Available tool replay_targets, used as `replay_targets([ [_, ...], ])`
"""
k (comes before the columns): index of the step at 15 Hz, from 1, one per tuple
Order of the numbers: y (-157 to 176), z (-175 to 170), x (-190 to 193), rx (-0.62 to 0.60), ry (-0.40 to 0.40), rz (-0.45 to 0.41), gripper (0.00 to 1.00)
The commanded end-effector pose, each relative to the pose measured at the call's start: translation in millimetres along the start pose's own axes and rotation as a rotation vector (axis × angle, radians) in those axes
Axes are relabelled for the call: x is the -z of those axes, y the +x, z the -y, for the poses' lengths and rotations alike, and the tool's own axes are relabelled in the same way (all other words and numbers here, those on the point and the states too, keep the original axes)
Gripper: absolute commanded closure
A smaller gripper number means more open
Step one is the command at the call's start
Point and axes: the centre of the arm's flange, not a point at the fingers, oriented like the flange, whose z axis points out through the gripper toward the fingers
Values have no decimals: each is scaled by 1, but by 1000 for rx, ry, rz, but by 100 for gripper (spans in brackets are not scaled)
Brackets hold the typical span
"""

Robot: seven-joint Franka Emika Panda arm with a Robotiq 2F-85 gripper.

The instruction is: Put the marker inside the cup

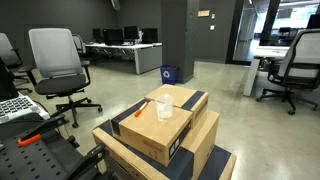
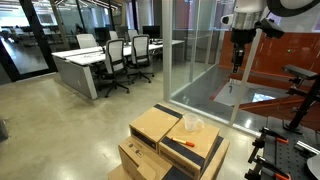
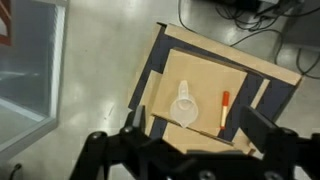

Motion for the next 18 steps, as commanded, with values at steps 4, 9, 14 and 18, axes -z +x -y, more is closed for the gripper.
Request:
replay_targets([
  [4,-2,-9,-17,28,-19,32,0],
  [9,-4,-11,-16,7,-14,39,0],
  [14,-5,-11,-14,5,-15,35,0],
  [18,-5,-11,-14,5,-15,35,0],
])
